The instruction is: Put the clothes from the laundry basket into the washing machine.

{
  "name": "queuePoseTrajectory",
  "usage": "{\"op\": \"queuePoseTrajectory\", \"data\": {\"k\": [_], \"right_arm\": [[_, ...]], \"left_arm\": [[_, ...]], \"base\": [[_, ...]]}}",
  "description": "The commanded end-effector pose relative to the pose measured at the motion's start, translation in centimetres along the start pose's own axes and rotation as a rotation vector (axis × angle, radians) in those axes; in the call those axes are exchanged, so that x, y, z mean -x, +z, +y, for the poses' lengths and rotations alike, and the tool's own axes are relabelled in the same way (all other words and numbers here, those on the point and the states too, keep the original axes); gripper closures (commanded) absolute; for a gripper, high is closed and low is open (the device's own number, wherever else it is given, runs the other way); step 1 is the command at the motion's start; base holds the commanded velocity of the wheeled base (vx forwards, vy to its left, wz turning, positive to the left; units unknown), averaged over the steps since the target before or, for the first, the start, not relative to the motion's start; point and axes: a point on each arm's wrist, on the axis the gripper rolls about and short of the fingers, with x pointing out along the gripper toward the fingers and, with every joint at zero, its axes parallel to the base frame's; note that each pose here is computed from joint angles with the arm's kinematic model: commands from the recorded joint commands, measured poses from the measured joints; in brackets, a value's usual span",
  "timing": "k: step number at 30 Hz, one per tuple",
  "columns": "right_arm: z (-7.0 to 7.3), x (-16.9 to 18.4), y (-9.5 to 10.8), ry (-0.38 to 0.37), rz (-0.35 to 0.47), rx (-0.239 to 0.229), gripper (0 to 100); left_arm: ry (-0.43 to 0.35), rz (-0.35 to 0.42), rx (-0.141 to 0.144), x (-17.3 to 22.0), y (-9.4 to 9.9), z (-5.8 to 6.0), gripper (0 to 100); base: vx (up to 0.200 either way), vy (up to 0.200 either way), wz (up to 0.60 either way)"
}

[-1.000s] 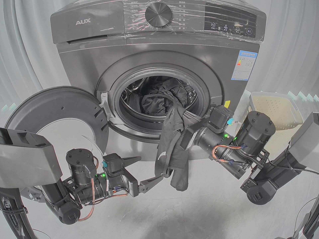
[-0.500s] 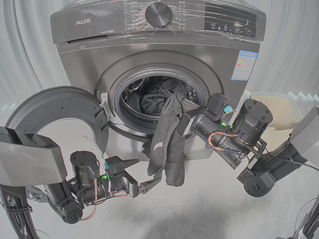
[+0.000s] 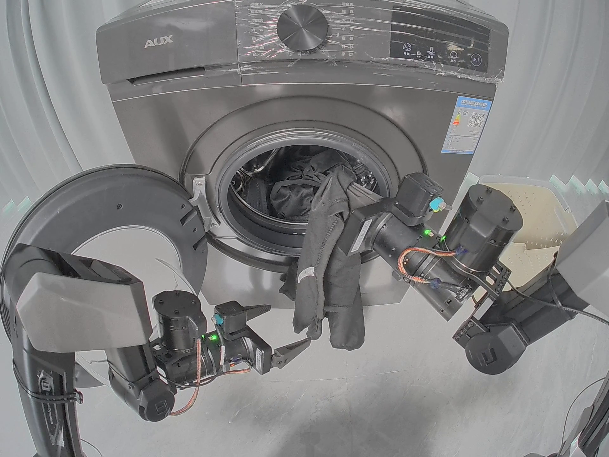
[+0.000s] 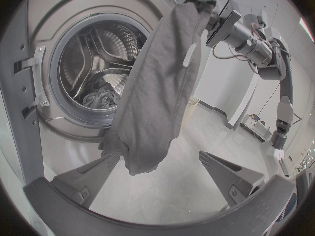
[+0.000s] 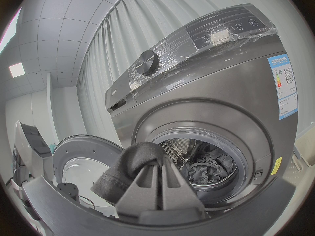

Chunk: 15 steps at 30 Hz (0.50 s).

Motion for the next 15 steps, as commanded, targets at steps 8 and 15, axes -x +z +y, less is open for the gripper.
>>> {"op": "queuePoseTrajectory", "data": {"k": [8, 15], "right_arm": [[0.5, -0.1, -0.1, 0.003, -0.001, -0.004, 100], [0.5, 0.0, -0.1, 0.005, -0.001, -0.004, 100]], "left_arm": [[0.044, 0.049, -0.002, -3.1, -3.3, 0.9, 0], [0.105, -0.001, -0.024, -4.7, -2.9, 2.0, 0]], "base": [[0.0, 0.0, 0.0], [0.0, 0.0, 0.0]]}}
